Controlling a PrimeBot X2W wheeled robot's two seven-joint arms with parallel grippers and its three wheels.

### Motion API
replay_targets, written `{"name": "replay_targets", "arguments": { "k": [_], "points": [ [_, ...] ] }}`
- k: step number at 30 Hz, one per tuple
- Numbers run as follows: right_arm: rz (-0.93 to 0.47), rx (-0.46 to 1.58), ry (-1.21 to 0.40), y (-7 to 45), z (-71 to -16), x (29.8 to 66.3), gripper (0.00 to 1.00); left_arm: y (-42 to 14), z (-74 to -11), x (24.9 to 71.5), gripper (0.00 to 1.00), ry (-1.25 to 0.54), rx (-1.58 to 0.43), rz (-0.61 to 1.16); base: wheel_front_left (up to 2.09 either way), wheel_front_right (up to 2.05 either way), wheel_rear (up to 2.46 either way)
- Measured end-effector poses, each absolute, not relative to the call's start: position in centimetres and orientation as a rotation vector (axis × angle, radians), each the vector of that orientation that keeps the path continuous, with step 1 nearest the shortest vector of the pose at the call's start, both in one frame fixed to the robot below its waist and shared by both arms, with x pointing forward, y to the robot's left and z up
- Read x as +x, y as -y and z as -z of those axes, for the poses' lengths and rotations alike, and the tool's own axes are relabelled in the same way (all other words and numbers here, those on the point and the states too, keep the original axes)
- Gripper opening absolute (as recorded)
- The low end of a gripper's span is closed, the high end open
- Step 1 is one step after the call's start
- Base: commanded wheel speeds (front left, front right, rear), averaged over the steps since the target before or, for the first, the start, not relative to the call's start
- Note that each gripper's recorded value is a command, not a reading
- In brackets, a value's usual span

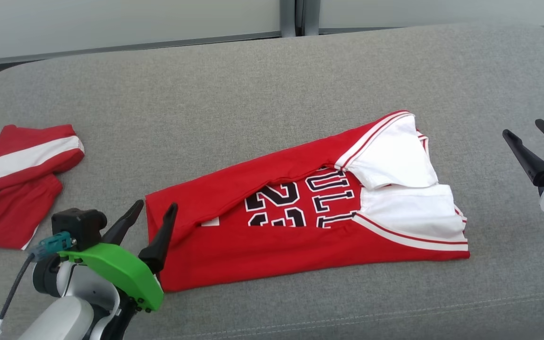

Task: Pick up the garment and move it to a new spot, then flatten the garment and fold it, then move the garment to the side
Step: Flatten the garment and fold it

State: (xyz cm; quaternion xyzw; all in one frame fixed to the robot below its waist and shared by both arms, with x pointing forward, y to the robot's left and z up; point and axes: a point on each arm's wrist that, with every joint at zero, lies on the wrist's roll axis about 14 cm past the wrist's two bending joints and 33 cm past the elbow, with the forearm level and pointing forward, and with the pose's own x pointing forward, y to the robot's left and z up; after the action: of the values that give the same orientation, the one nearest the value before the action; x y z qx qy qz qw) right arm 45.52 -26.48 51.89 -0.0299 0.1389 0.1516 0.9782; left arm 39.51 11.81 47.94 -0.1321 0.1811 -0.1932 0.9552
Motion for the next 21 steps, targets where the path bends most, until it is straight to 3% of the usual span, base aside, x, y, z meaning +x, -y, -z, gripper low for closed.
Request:
{"name": "replay_targets", "arguments": {
  "k": [10, 21],
  "points": [
    [-0.234, 0.044, -0.368, 25.5, -50.3, 46.2, 1.00, -11.4, -49.9, 39.4, 1.00, -0.213, -0.290, 0.294, 0.00, 0.00, 0.00],
    [-0.246, 0.109, -0.578, 21.3, -45.0, 46.5, 1.00, -14.2, -48.5, 38.0, 1.00, -0.193, -0.272, 0.139, 0.00, 0.00, 0.00]
  ]
}}
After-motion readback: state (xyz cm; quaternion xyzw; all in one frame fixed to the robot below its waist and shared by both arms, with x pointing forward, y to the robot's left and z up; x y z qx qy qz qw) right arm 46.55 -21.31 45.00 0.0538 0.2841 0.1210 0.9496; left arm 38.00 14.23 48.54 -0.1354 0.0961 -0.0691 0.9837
